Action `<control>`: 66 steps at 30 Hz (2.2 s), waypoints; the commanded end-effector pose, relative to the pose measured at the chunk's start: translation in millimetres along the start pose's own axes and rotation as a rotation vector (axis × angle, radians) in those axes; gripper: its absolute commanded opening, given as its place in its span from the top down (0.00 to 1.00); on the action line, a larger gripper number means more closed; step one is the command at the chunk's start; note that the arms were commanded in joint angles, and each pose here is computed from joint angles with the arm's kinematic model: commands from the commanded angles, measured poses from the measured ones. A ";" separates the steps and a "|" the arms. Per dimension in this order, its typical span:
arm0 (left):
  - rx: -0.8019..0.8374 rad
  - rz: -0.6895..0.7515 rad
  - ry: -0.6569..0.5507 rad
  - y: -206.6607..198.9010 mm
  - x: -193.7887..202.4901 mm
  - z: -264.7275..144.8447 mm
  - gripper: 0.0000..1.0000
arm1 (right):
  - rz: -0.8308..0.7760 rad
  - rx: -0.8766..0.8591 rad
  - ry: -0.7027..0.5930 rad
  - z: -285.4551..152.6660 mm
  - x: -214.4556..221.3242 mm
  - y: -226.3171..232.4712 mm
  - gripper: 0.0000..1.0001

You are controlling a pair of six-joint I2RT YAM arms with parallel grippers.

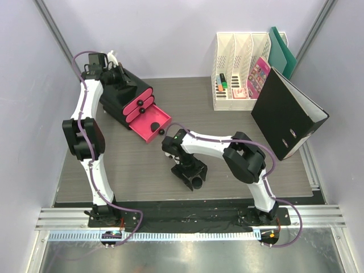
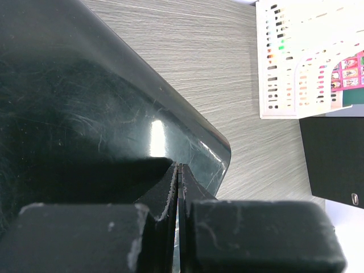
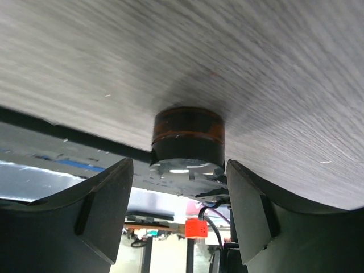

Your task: Organize the makeup

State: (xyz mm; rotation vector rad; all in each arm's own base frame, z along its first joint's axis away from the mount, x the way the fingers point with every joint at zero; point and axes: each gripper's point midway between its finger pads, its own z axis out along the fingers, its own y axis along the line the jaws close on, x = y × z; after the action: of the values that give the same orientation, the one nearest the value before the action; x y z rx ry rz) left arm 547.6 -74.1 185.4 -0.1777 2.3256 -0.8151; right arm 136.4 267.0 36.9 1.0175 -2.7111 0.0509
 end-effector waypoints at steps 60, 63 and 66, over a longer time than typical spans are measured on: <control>-0.349 -0.205 0.592 93.0 184.8 15.8 1.00 | 0.159 -0.354 -1.017 -210.0 -290.5 -28.8 0.98; -0.352 -0.208 0.592 93.8 185.1 15.5 1.00 | 0.189 -0.392 -1.009 -206.6 -295.4 -27.6 0.98; -0.350 -0.207 0.593 94.1 185.3 16.0 1.00 | 0.240 -0.385 -1.013 -204.1 -300.2 -33.8 0.98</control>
State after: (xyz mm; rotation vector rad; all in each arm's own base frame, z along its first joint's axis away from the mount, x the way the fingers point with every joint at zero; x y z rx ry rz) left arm 533.1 -94.9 185.9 -0.1346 2.3500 -0.8635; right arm 404.4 445.3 125.5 0.7861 -3.4046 -0.9960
